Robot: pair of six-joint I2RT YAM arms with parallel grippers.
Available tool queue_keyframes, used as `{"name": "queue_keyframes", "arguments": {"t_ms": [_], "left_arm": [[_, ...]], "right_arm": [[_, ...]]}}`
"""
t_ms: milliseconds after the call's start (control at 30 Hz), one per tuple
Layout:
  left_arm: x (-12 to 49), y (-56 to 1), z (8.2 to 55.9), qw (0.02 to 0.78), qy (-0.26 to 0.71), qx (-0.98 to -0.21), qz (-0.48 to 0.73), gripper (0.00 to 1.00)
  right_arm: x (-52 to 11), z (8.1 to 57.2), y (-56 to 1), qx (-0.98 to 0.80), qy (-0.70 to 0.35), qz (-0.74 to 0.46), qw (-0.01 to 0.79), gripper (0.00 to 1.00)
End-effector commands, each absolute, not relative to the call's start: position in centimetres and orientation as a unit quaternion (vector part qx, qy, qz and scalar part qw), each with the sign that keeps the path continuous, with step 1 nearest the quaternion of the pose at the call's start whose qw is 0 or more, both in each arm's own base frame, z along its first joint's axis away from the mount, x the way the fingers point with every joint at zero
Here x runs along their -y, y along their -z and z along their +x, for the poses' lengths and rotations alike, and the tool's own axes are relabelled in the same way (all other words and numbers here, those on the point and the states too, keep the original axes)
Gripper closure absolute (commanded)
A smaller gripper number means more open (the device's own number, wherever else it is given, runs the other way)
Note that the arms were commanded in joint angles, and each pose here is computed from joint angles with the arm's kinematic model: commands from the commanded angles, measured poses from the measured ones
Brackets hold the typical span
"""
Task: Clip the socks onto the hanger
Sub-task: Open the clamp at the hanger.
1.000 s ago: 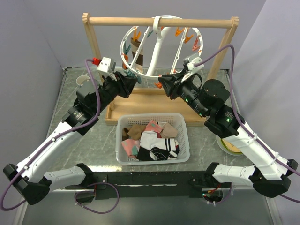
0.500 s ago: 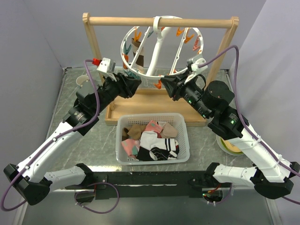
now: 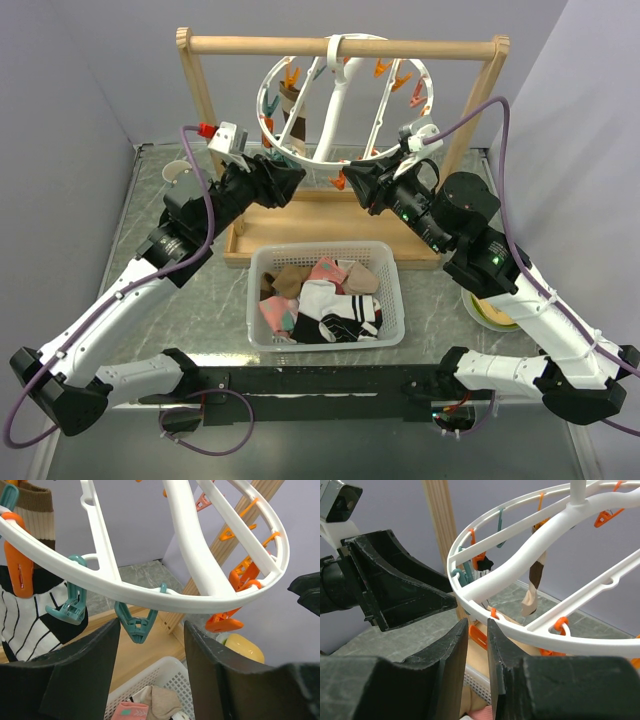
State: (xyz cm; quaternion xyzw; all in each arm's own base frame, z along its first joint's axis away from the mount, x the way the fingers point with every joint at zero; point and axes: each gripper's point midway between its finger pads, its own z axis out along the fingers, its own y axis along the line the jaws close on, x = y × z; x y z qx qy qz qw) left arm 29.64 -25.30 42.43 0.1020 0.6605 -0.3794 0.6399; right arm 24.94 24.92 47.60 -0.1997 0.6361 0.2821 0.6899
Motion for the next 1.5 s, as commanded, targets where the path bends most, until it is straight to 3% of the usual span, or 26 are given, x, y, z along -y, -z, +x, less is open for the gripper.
{"name": "queue_keyframes", "arguments": {"t_ms": [0, 167, 467, 867, 1133, 1267, 1467], "left_arm": [[25.1, -44.5, 29.7, 0.659, 0.390, -0.636, 0.096, 0.40], [25.0, -44.0, 30.1, 0.660, 0.386, -0.638, 0.089, 0.34], [25.0, -43.9, 30.6, 0.665, 0.383, -0.636, 0.078, 0.33], [25.4, -43.6, 31.1, 0.662, 0.388, -0.637, 0.074, 0.42], [25.0, -43.8, 31.6, 0.666, 0.379, -0.640, 0.056, 0.54], [24.7, -43.8, 31.5, 0.666, 0.379, -0.640, 0.051, 0.69], [24.6, -43.8, 31.6, 0.664, 0.383, -0.641, 0.048, 0.81]], "right_arm": [[-24.3, 23.9, -50.1, -0.612, -0.300, -0.192, 0.706, 0.71], [-24.3, 23.7, -50.3, -0.609, -0.302, -0.193, 0.707, 0.71], [-24.3, 23.5, -50.3, -0.606, -0.305, -0.195, 0.708, 0.71], [-24.7, 23.7, -49.5, -0.609, -0.309, -0.197, 0.704, 0.72], [-24.9, 23.4, -49.2, -0.610, -0.314, -0.198, 0.700, 0.72], [-24.9, 23.3, -49.2, -0.610, -0.314, -0.199, 0.700, 0.74], [-25.0, 22.9, -49.3, -0.606, -0.318, -0.203, 0.700, 0.75]]}}
